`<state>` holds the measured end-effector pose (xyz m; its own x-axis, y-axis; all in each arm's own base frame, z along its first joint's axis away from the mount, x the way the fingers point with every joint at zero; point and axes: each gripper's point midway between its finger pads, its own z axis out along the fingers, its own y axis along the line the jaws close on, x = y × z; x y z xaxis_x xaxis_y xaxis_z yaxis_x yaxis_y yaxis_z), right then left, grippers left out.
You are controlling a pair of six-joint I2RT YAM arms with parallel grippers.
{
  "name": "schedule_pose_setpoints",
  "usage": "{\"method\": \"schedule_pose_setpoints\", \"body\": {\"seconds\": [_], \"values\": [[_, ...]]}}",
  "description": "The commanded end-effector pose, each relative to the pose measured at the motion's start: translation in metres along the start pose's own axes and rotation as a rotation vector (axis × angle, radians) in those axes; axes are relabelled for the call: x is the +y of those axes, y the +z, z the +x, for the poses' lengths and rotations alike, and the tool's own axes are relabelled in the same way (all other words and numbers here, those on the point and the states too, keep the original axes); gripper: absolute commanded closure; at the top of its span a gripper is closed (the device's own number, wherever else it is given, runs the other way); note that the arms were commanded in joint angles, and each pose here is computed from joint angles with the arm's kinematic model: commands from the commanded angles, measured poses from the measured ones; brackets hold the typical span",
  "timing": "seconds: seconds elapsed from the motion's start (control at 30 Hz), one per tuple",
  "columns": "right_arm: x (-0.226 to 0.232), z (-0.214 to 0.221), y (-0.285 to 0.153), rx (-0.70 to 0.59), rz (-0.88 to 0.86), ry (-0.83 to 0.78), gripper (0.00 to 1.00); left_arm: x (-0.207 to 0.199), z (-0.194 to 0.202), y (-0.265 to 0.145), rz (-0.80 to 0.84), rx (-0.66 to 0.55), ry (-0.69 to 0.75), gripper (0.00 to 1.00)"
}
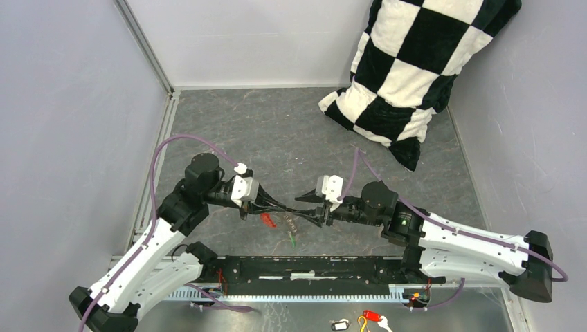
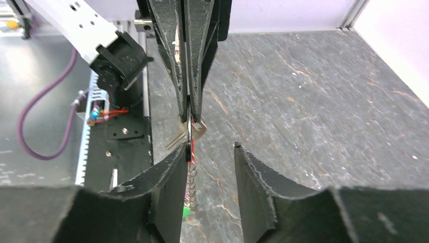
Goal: Put the keys on the keyring
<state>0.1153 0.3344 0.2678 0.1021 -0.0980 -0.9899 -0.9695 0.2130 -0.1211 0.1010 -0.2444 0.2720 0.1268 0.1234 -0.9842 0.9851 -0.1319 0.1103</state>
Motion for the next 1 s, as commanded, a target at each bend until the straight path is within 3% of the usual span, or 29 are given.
{"method": "schedule_pose_setpoints", "body": {"seconds": [0.0,0.13,0.27,0.3,0.43,0.53,0.6,0.73,0.97], "values": [[0.008,-0.033,-0.002,-0.161,-0.061,0.061,0.59,-0.003,-0.026,-0.001,0.012,-0.058,0.044,0.98],[0.008,-0.03,-0.002,-0.172,-0.073,0.106,0.72,-0.002,-0.029,-0.002,0.004,-0.068,0.054,0.98],[0.007,-0.031,0.001,-0.16,-0.082,0.116,0.98,-0.003,-0.028,-0.002,0.001,-0.065,0.058,0.98],[0.006,-0.033,0.002,-0.159,-0.082,0.115,1.0,-0.003,-0.027,-0.003,0.001,-0.062,0.062,0.98],[0.001,-0.036,0.004,-0.111,-0.074,0.106,1.0,-0.003,-0.012,-0.003,0.0,-0.021,0.06,0.95],[-0.003,-0.022,0.009,0.054,-0.073,0.078,1.0,0.001,0.005,-0.005,-0.016,0.05,0.054,0.6],[-0.007,-0.013,0.008,0.154,-0.067,0.064,1.0,0.004,0.011,-0.006,-0.021,0.095,0.054,0.48],[-0.011,-0.011,0.005,0.249,-0.074,0.03,1.0,0.007,0.003,-0.009,-0.013,0.121,0.088,0.47],[-0.011,-0.014,0.006,0.342,-0.115,-0.007,1.0,0.009,-0.011,-0.009,-0.014,0.107,0.095,0.55]]}}
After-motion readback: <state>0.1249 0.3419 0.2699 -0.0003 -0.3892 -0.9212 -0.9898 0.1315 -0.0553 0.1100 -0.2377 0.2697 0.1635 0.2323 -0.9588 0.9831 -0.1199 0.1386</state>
